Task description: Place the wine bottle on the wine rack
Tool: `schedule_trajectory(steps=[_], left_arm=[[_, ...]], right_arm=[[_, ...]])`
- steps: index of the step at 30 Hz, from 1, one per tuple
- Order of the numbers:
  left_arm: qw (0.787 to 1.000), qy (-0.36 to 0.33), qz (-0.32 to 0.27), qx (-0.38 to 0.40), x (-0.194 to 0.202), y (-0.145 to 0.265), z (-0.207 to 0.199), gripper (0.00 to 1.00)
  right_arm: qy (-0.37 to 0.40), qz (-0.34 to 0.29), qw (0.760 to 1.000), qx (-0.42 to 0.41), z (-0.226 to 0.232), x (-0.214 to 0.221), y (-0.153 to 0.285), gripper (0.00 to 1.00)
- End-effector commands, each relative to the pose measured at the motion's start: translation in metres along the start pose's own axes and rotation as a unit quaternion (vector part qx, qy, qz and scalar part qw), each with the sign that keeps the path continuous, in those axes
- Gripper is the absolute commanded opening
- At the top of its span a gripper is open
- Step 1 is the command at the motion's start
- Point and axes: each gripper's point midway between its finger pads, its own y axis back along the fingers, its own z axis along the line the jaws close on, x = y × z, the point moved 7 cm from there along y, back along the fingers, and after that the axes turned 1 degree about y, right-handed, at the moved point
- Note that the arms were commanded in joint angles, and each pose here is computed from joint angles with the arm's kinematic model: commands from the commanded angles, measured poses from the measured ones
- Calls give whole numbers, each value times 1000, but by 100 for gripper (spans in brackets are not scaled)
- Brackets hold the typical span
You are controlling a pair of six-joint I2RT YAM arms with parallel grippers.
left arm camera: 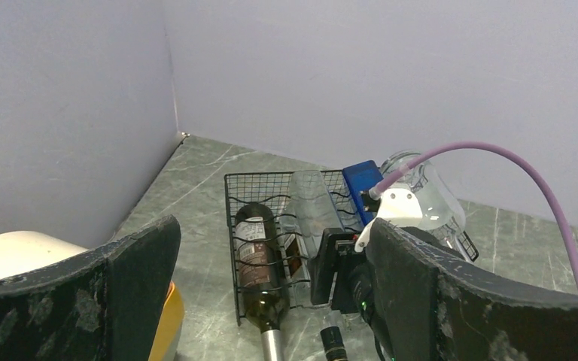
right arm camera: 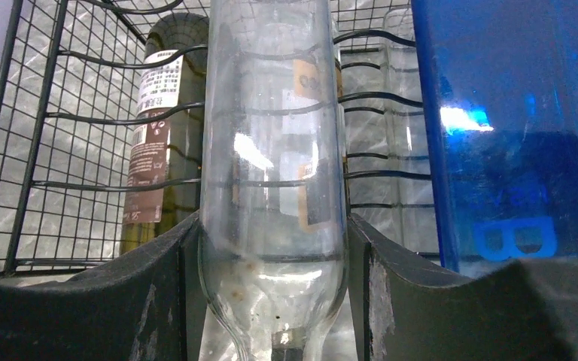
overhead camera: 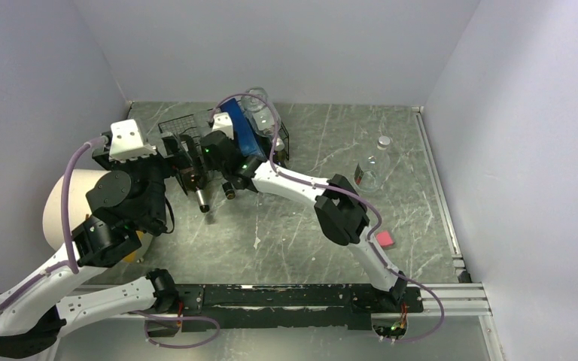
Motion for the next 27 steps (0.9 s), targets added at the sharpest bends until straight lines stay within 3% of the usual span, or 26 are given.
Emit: schedule_trajectory(steps=[1,10,16,22,27], left_arm=[[1000,0,-3,-20,-1,-1,4,99],[1000,-2,5,-20,1,-1,1,100],[1000,-1,9,-6,0,-1,-3,100],[993,36,9,110,-10,7,-16,99],[989,28,9,146,-6,8,-25,99]], right_arm=[[-30,-33,998,-34,9,-26,1,55],[-23,-39,996,-77,14,-37,11,78],[-28,-44,995,-87,11,-51,28,80],[-53,-90,989,-109,-5,-81,74,80],[-66,-114,988,-80,-41,-89,114,80]])
